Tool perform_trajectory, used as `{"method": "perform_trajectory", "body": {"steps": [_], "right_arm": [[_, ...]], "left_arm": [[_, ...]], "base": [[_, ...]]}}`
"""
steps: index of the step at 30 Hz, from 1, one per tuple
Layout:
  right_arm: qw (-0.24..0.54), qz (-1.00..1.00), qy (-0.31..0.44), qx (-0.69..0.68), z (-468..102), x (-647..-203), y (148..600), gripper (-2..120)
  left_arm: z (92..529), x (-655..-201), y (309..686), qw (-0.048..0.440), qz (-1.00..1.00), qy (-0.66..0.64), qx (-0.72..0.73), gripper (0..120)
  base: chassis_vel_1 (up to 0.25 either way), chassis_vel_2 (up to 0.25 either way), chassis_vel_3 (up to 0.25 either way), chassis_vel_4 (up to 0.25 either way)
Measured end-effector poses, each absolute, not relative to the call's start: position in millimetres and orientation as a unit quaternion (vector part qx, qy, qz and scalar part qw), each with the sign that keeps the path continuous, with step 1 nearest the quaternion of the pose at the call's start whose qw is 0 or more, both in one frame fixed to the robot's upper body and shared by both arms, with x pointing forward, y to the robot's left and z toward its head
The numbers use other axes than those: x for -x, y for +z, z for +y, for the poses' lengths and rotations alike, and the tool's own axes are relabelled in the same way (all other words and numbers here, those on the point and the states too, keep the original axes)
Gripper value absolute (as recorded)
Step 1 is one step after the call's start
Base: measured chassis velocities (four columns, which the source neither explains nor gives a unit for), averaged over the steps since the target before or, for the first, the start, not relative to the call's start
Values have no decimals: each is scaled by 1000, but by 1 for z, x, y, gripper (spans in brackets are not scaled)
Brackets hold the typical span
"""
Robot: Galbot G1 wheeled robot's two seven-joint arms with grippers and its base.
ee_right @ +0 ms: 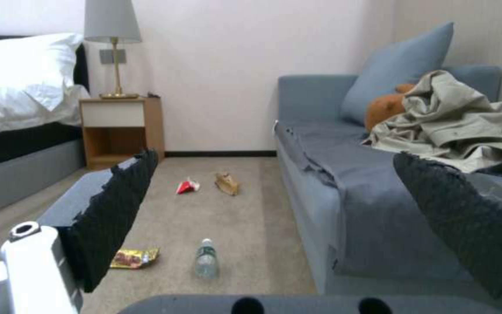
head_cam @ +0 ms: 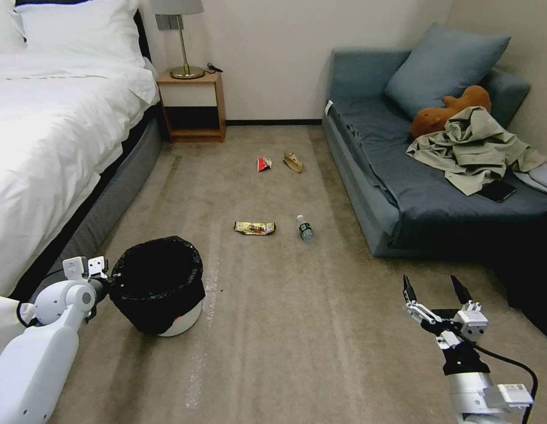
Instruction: Pick up the trash bin, then pick up the garbage on the floor and place it into the trash bin.
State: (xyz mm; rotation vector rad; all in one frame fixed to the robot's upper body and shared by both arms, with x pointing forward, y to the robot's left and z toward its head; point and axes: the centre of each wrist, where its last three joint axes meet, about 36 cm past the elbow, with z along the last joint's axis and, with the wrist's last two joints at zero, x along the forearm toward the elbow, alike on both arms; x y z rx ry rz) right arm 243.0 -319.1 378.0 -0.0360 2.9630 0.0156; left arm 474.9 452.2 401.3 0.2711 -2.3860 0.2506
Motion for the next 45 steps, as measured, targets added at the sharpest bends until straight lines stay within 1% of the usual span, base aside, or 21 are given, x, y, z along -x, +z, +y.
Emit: {"method": "perform_trajectory", "body": {"steps": [13,25,28,32,45], "right_arm": [[90,996,4,17,-317,-247,377,100],[95,995,1,18,-320,-249,383,100],[95,995,2,25,-317,-251,385,100],[94,995,3,27,-315,-253,387,100],[94,995,-3,21,-317,-249,389,100]], "left_arm": [[446,-452,396,324,-933,133,-83,4],[423,-424,399,291,-942,156,-61,4],[418,-406,406,273,-948,154,-57,4],[412,-394,414,257,-953,153,-55,4],[378,-370,435,210,-963,167,-29,4]], "base": [[0,0,0,0],[0,0,0,0],[0,0,0,0],[0,0,0,0],[0,0,0,0]]}}
